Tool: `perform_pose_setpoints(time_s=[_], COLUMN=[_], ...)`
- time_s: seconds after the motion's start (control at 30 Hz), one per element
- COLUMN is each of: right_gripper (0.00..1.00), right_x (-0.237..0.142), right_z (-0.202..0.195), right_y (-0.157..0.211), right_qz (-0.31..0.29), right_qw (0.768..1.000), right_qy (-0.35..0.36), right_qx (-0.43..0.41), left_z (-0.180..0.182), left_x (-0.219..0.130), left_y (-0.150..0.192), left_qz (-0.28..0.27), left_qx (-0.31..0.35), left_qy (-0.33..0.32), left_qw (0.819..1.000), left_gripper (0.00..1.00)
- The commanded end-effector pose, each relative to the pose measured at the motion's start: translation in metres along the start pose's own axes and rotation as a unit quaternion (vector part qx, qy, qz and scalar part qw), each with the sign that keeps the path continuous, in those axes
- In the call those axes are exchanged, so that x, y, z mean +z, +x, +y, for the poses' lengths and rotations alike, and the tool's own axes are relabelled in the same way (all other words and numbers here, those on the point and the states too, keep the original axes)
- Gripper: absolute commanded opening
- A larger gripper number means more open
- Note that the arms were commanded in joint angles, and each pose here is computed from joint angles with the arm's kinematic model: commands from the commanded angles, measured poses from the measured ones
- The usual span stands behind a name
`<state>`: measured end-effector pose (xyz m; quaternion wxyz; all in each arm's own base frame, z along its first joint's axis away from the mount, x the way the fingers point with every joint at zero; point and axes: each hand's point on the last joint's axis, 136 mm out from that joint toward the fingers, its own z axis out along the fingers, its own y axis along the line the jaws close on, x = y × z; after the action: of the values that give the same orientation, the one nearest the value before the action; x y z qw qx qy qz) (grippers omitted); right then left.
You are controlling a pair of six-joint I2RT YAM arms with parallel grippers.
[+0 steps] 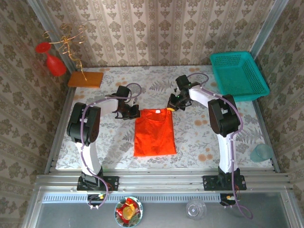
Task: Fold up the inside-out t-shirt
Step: Smooth out the T-shirt at the center of the table, then fold the T-shirt at the center of the table.
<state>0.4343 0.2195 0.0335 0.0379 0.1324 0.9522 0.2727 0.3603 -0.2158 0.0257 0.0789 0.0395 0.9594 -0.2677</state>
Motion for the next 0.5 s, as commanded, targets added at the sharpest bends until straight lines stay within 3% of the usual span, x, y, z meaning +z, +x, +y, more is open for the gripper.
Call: perform_pose_setpoints(time_s=[0.0,0.2,0.47], right_gripper=[0.05,0.19,0.27], right_x=[0.005,-0.013,-0.028], right_z=[-0.009,0.004,0.006], right_y=[0.003,0.003,0.005], right_qz=[0.009,-0.003,-0.008], right_qw=[1.0,1.0,0.999], right_qy=[0.018,0.019,0.038], right_qx=[0.01,-0.009,-0.028], left_z=[0.009,0.009,0.008], left_x=[-0.002,-0.002,-0.003], left_y=[0.01,0.011,0.01], left_qz=[0.021,0.022,0.02], left_qx=[-0.007,-0.008,-0.006], left_qy=[-0.014,-0.014,-0.014], left_qw=[1.0,1.0,1.0], left_gripper=[0.0,0.0,0.0])
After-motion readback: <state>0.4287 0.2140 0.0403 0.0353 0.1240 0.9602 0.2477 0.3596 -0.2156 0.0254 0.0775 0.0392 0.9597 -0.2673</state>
